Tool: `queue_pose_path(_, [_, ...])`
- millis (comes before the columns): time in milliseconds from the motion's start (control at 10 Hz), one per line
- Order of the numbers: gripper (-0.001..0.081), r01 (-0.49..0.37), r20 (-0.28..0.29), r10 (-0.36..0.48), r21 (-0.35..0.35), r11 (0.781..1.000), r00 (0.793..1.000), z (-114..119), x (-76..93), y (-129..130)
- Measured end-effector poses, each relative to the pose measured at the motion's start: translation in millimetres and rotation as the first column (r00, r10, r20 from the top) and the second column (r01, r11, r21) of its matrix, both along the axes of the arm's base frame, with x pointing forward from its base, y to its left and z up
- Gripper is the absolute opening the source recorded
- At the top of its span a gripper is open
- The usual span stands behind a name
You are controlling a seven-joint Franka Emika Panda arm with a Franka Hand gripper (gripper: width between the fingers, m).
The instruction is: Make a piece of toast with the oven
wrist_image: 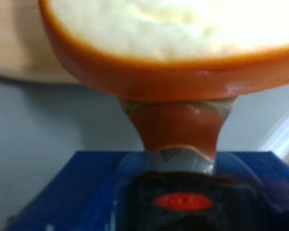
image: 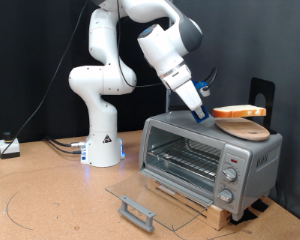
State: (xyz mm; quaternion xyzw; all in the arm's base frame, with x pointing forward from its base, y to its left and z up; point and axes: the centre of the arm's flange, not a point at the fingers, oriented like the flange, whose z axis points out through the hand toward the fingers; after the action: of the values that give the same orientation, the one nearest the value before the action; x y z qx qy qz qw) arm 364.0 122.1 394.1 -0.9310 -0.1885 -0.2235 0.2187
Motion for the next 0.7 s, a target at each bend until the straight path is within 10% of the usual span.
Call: queue_pose_path(700, [0.0395,0.074,-0.002,-0.074,0.019,0.997,0.997,27.7,-23.8,-91.6])
